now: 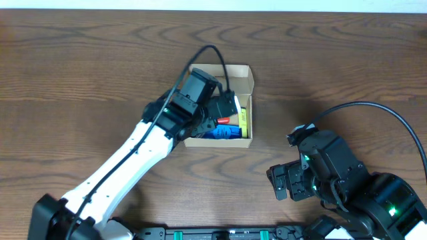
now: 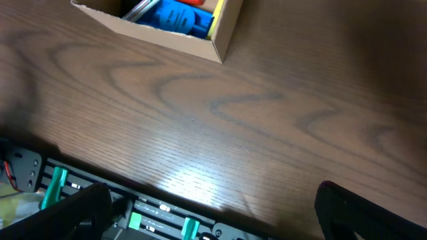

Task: Pack container

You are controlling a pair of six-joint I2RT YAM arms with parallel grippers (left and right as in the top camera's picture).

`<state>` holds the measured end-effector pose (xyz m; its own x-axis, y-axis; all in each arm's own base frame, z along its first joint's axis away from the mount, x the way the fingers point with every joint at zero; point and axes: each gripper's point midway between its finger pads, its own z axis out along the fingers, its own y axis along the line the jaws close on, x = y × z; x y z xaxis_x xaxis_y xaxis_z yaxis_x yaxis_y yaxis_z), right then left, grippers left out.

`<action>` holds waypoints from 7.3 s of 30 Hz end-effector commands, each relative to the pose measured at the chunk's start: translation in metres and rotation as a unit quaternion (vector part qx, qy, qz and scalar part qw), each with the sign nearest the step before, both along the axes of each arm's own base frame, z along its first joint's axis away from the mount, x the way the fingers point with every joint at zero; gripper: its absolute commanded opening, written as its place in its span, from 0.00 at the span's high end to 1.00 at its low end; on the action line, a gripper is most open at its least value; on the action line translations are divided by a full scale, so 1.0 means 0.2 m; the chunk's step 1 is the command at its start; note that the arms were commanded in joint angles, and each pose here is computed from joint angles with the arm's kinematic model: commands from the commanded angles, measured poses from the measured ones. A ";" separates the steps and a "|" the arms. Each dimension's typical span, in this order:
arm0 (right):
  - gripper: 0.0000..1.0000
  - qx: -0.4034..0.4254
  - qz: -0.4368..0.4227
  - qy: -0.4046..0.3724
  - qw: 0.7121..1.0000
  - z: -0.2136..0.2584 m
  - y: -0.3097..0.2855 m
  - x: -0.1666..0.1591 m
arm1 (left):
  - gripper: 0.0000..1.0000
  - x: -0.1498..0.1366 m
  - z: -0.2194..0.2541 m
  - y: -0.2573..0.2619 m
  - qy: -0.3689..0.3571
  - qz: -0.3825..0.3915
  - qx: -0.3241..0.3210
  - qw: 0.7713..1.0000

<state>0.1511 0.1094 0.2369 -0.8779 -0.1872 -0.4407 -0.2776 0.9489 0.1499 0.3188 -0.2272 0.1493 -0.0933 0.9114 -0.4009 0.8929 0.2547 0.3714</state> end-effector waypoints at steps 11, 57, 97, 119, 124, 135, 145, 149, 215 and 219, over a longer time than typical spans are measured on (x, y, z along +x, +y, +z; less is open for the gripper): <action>0.01 -0.003 0.009 -0.005 1.000 0.01 0.00 0.00 | 0.82 0.01 -0.16 -0.03 0.007 -0.101 0.067 0.993; 0.16 0.053 -0.029 -0.054 0.997 0.08 0.12 0.17 | 0.94 0.34 0.02 0.66 0.268 0.540 -0.344 0.719; 0.99 0.319 -0.238 0.144 0.906 -1.06 0.23 1.45 | 0.95 0.71 -0.60 0.37 0.466 0.548 -0.305 0.624; 0.99 0.379 -0.177 0.118 0.901 -0.93 0.33 1.50 | 0.94 0.83 -0.32 0.31 0.439 0.485 -0.363 0.663; 0.99 0.410 -0.134 0.101 0.897 -0.85 0.35 1.52 | 0.94 0.83 -0.18 0.31 0.412 0.456 -0.375 0.694; 0.99 0.449 -0.063 0.062 0.889 -0.70 0.38 1.55 | 0.94 0.82 0.10 0.36 0.333 0.424 -0.383 0.750; 0.98 0.448 -0.017 0.005 0.894 -0.45 0.36 1.52 | 0.95 0.70 0.14 0.37 0.330 0.393 -0.350 0.784; 0.99 0.423 -0.007 -0.006 0.906 -0.38 0.34 1.46 | 0.94 0.65 0.16 0.38 0.332 0.379 -0.336 0.796; 0.98 0.188 -0.007 0.064 0.980 -0.63 0.34 0.68 | 0.94 -0.20 -0.27 0.35 0.406 0.372 -0.135 0.824; 0.99 0.190 -0.006 0.034 0.981 -0.44 0.32 0.66 | 0.95 -0.21 -0.17 0.35 0.386 0.367 -0.152 0.832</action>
